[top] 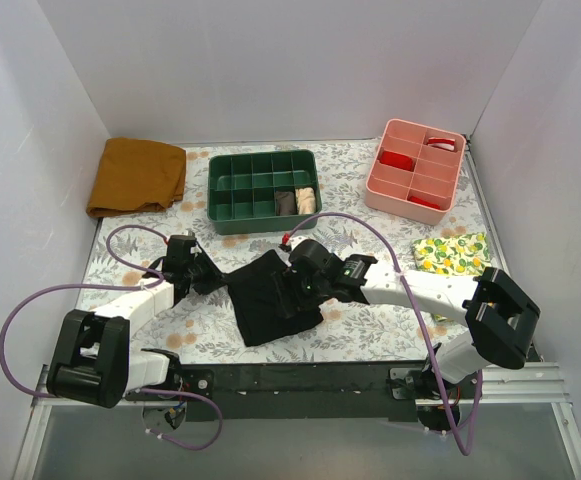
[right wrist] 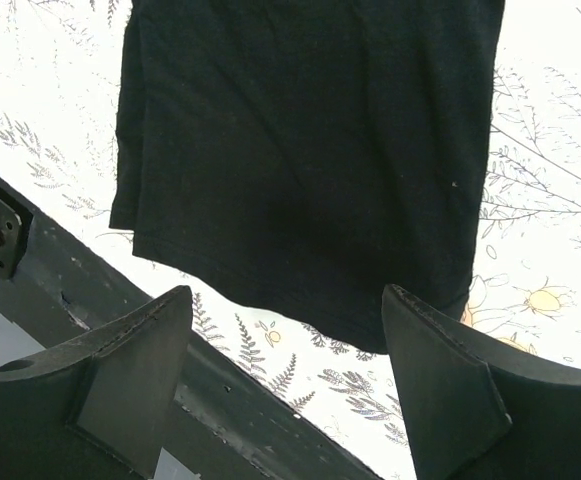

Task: Roll the underwear
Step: Fold the underwear at the center of the board.

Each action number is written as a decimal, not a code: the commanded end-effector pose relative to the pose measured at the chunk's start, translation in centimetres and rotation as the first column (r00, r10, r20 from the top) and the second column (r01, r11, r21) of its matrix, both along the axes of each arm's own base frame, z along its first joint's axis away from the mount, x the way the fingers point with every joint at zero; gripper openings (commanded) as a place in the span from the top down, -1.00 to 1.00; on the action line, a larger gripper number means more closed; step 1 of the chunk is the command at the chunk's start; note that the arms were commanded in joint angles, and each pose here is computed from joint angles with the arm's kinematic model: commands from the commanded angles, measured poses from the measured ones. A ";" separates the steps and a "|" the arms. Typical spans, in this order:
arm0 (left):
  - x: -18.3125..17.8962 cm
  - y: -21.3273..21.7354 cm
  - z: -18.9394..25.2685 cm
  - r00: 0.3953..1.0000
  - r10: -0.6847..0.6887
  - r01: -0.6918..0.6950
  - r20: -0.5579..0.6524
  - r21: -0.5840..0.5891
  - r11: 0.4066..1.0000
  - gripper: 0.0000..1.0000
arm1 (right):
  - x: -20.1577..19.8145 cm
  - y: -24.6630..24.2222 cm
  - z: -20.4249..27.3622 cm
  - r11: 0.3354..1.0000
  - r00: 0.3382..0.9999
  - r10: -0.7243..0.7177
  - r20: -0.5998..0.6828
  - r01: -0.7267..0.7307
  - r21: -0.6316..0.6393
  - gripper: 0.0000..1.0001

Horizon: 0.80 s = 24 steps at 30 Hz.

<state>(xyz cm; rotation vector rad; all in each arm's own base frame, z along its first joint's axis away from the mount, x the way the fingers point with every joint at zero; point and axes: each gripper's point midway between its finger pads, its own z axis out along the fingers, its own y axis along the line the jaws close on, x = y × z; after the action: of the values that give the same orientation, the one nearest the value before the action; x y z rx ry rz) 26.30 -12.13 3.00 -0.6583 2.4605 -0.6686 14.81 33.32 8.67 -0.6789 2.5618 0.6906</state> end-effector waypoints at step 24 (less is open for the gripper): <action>0.9 -0.2 0.7 0.994 -0.015 0.018 -0.112 0.021 1.000 1.00 | -7.3 11.1 -1.5 0.963 0.972 0.186 0.141 -0.151 -0.223 -0.30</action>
<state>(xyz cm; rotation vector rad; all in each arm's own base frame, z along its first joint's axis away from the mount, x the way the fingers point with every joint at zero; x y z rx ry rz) 26.62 -12.31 2.68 -0.7088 2.5884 -0.6172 7.11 44.14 6.52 -1.0263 2.4765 0.4452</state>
